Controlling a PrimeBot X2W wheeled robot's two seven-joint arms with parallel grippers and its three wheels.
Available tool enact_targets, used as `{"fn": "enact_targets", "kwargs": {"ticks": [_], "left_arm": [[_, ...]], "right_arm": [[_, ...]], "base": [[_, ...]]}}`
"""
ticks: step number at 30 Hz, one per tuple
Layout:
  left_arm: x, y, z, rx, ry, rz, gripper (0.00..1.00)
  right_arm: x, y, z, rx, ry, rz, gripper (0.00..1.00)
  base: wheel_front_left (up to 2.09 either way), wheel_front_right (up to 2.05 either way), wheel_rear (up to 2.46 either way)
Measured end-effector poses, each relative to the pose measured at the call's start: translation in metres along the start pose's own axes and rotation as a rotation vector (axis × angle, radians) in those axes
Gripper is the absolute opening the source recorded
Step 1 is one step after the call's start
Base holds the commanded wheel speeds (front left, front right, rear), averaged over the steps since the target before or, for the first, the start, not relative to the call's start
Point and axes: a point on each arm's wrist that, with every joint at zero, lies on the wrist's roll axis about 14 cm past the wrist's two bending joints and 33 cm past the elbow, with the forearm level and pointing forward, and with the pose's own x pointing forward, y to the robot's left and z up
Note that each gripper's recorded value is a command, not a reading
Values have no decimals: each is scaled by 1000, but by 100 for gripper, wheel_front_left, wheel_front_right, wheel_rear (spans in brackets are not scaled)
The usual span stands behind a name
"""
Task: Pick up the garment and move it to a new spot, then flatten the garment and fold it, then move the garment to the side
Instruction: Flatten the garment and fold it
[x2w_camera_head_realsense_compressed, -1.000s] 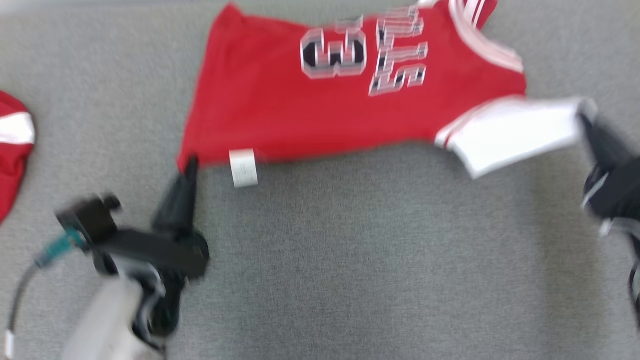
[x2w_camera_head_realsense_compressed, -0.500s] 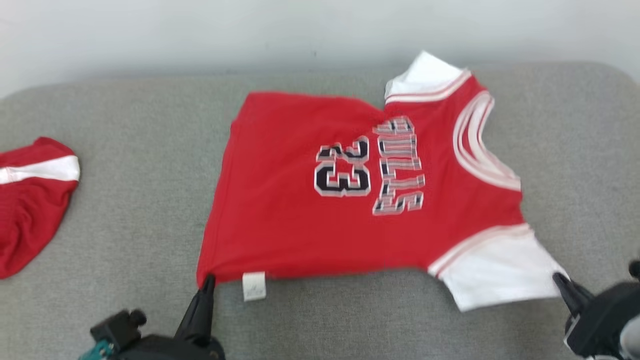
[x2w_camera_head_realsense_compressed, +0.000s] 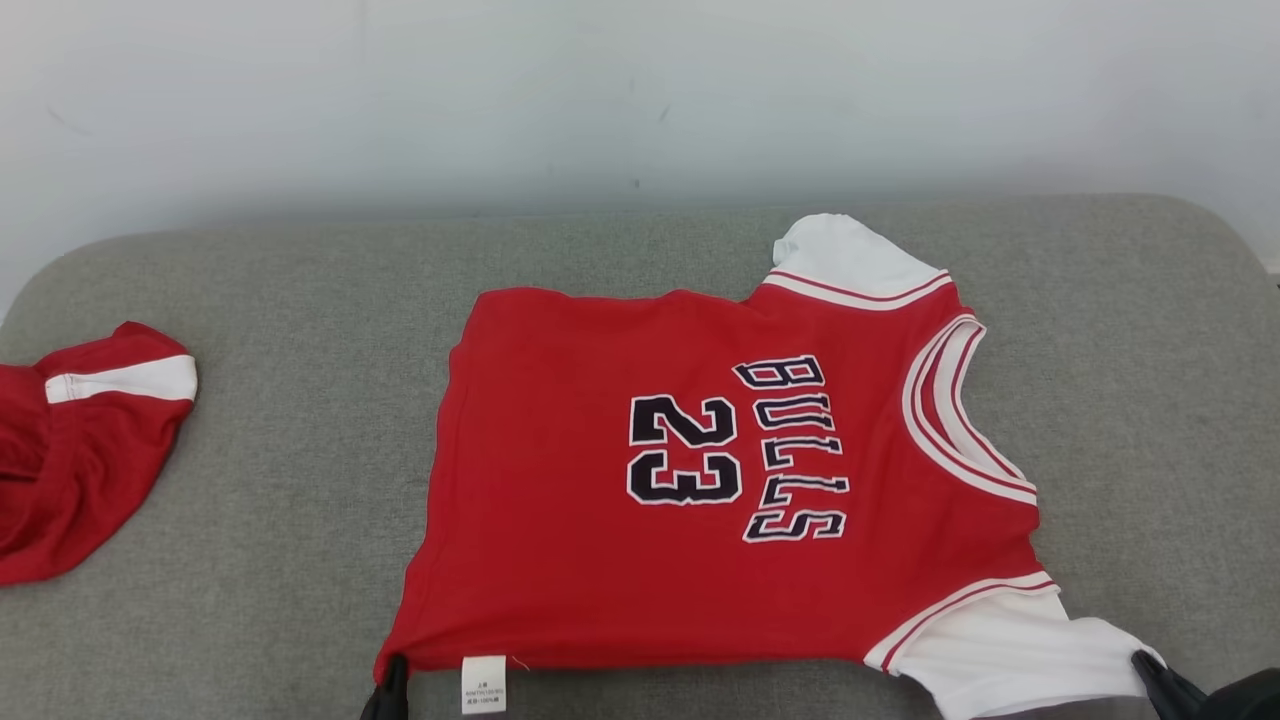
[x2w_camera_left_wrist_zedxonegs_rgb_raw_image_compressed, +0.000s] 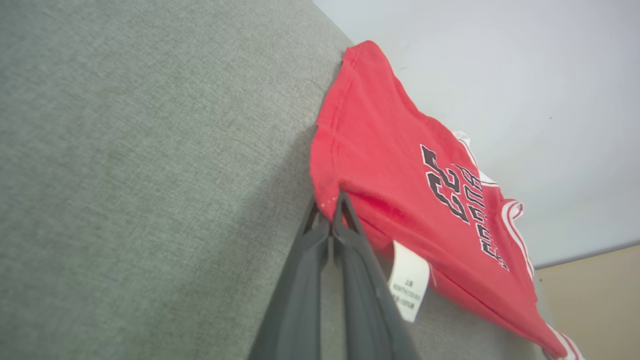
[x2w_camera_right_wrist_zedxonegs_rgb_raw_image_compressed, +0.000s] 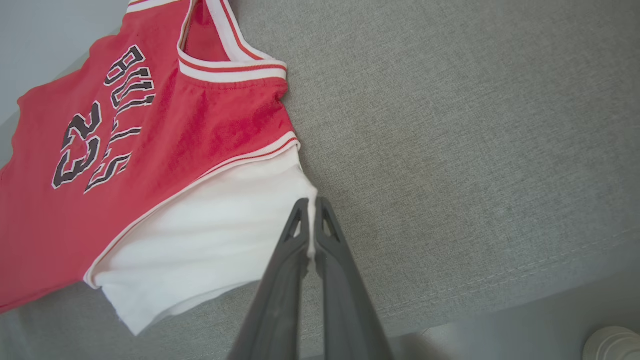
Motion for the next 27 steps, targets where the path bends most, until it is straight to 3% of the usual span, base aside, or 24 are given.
{"fn": "enact_targets", "kwargs": {"ticks": [14, 27], "left_arm": [[-19, 17, -19, 116, 94, 50, 0], [8, -5, -9, 219, 136, -5, 0]], "right_arm": [[-1, 1, -38, 5, 110, 11, 0], [26, 67, 46, -95, -119, 149, 0]], "base": [[0, 0, 0], [0, 0, 0]]}}
